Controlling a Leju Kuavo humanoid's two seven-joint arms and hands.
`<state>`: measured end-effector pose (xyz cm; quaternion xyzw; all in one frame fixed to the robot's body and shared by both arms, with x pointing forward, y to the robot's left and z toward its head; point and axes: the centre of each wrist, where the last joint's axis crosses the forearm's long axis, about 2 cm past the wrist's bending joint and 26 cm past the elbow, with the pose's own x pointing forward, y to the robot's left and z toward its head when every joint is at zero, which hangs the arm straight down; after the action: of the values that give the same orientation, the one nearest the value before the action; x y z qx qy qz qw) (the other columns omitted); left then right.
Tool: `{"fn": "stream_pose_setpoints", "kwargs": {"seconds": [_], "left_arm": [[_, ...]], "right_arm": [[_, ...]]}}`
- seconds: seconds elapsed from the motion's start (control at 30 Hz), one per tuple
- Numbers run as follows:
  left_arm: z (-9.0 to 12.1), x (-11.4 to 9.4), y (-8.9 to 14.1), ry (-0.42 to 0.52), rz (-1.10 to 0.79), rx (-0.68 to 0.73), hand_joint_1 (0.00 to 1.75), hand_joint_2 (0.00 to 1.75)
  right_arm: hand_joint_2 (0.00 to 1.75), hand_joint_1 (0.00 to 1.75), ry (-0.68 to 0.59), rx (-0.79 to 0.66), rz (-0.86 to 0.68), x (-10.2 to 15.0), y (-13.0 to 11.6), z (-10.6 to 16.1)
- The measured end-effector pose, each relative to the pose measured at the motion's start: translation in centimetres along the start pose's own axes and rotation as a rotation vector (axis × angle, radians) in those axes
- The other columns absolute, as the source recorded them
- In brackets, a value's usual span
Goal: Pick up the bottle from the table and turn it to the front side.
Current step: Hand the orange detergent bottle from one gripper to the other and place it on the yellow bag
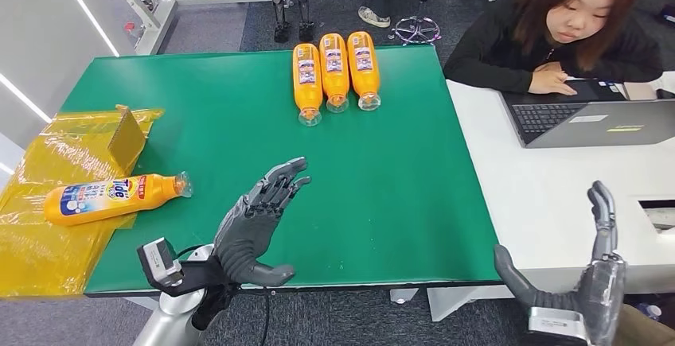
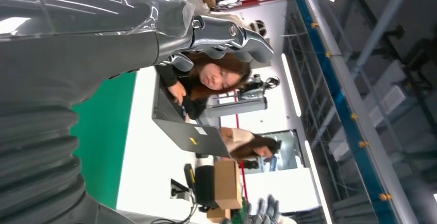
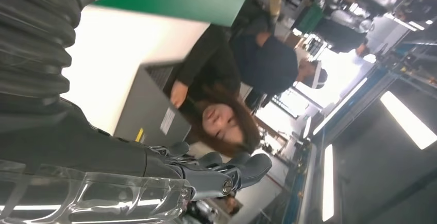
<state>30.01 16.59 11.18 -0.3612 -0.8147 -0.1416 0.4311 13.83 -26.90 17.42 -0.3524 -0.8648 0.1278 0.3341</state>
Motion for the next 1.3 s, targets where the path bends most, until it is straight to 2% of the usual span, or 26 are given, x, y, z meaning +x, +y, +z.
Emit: {"fn": "stream_pose_setpoints", "kwargs": {"seconds": [0.37, 0.57, 0.8, 1.03, 1.3], "left_arm": [[-0.4, 0.3, -0.7, -0.031, 0.008, -0.002, 0.0, 1.75], [-0.8, 0.7, -1.2, -0.067, 0.012, 0.031, 0.0, 1.75], [0.6, 1.7, -2.4, -0.092, -0.078, 0.114, 0.0, 1.75], [2.3, 2.6, -3.4, -0.093, -0.131, 0.151, 0.0, 1.75], [2.6, 3.6, -3.7, -0.111, -0.165, 0.144, 0.0, 1.75]], "right_arm": [[1.75, 0.0, -0.03, 0.024, -0.049, 0.4, 0.4, -0.2], [1.75, 0.0, -0.014, -0.013, -0.117, 0.9, 0.9, -0.3], [1.75, 0.0, -0.018, -0.02, -0.185, 1.9, 2.1, -0.1], [1.75, 0.0, -0.046, 0.005, -0.223, 1.8, 3.3, 0.0], [1.75, 0.0, -0.05, -0.004, -0.264, 2.0, 3.8, -0.5]]}}
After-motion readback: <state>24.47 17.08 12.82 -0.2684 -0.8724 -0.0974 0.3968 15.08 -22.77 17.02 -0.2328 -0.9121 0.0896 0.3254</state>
